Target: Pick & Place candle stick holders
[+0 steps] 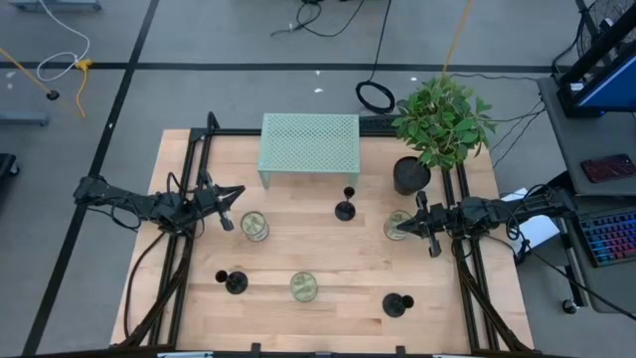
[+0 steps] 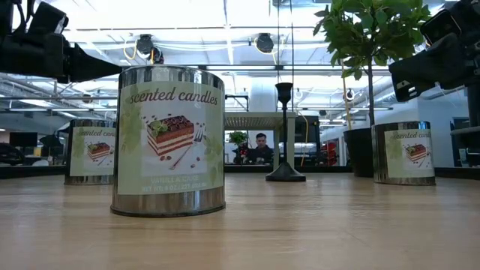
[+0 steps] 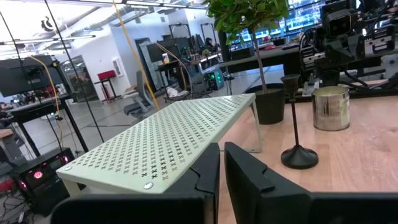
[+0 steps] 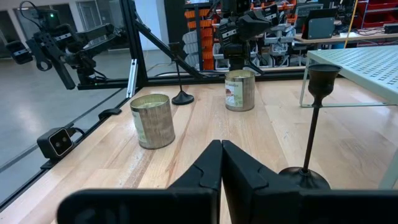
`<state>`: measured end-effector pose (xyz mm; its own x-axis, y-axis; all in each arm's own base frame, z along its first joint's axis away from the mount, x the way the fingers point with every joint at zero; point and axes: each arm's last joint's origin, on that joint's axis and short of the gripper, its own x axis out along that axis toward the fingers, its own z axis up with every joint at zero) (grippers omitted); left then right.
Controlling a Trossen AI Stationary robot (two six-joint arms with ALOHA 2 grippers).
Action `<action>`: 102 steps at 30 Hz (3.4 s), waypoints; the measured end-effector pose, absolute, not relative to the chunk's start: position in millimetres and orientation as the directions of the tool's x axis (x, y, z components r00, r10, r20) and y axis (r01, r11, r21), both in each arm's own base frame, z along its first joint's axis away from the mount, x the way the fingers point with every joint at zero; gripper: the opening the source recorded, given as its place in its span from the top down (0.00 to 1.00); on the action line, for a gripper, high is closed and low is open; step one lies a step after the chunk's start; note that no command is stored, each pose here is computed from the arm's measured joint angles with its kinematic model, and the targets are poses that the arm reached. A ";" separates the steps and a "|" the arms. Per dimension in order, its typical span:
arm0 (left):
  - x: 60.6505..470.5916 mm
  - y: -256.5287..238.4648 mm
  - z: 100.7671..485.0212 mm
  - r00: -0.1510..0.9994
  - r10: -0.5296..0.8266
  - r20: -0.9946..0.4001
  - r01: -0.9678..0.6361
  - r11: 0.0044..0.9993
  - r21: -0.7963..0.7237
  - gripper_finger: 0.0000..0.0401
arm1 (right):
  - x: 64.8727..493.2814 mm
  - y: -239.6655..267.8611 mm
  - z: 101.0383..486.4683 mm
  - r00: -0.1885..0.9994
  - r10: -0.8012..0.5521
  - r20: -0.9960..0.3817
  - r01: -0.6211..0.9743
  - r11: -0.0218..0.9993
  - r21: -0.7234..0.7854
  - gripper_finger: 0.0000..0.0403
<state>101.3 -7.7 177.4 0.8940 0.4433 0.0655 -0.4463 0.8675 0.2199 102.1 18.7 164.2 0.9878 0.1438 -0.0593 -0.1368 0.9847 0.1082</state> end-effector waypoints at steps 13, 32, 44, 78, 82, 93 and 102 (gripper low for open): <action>101.3 -7.7 177.4 0.894 0.443 0.066 -0.446 0.867 0.220 0.92 | 102.1 18.7 164.2 0.988 0.144 -0.059 -0.137 0.985 0.108 0.99; 101.3 -7.7 177.4 0.894 0.443 0.065 -0.446 0.867 0.220 0.92 | 102.1 18.6 176.6 0.988 0.139 0.068 -0.143 0.987 0.070 0.99; 101.3 -7.7 178.6 0.894 0.442 0.075 -0.449 0.886 0.118 0.92 | 101.7 11.4 190.6 0.973 -0.110 0.204 0.116 0.993 -0.018 0.99; 108.4 -10.8 189.6 0.952 0.245 0.185 -0.240 0.969 -0.051 0.56 | 139.6 15.3 187.6 0.963 -0.160 0.217 0.156 0.987 0.036 0.55; 113.2 -13.2 193.5 0.955 0.195 0.226 -0.179 0.980 -0.086 0.56 | 158.4 11.4 175.3 0.977 -0.203 0.070 0.202 0.979 0.020 0.55; 132.2 -17.9 189.2 0.968 0.176 0.179 -0.157 0.981 -0.115 0.59 | 207.9 -3.1 164.9 0.948 -0.299 -0.105 0.309 0.946 0.100 0.56; 149.4 -21.8 203.3 0.966 0.175 0.189 -0.156 0.981 -0.111 0.59 | 237.9 -6.1 153.3 0.941 -0.297 -0.161 0.316 0.942 0.115 0.56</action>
<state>149.4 -21.8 203.3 0.9662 0.1751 0.1892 -0.1562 0.9815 -0.1109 237.9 -6.1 153.3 0.9413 -0.2966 -0.1613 0.3165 0.9416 0.1153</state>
